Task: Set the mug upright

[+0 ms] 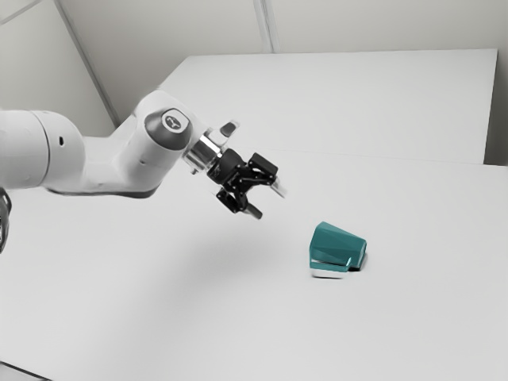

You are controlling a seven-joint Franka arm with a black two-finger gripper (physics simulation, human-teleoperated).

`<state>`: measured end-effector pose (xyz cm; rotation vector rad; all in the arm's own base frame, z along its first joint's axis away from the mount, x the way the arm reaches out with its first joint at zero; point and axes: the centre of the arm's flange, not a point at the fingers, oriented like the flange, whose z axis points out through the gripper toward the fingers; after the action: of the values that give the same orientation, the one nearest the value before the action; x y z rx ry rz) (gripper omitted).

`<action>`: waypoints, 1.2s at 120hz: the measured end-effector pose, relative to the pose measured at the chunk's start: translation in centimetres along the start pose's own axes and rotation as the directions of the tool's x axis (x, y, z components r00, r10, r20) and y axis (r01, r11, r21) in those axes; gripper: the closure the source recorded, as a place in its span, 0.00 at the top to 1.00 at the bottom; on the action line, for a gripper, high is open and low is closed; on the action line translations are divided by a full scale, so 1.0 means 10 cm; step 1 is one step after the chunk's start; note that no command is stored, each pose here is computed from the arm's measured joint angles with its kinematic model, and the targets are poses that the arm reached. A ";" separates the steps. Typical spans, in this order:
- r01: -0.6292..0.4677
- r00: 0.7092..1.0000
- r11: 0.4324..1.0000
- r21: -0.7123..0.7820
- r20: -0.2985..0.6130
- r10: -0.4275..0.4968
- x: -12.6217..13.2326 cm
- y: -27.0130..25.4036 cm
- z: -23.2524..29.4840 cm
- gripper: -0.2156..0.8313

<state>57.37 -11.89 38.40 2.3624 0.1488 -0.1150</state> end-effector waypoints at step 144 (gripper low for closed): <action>-0.332 0.941 0.900 -0.283 -0.032 0.338 0.32 -0.25 1.39 0.63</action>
<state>59.61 -19.64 26.35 2.0626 -0.2385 0.0506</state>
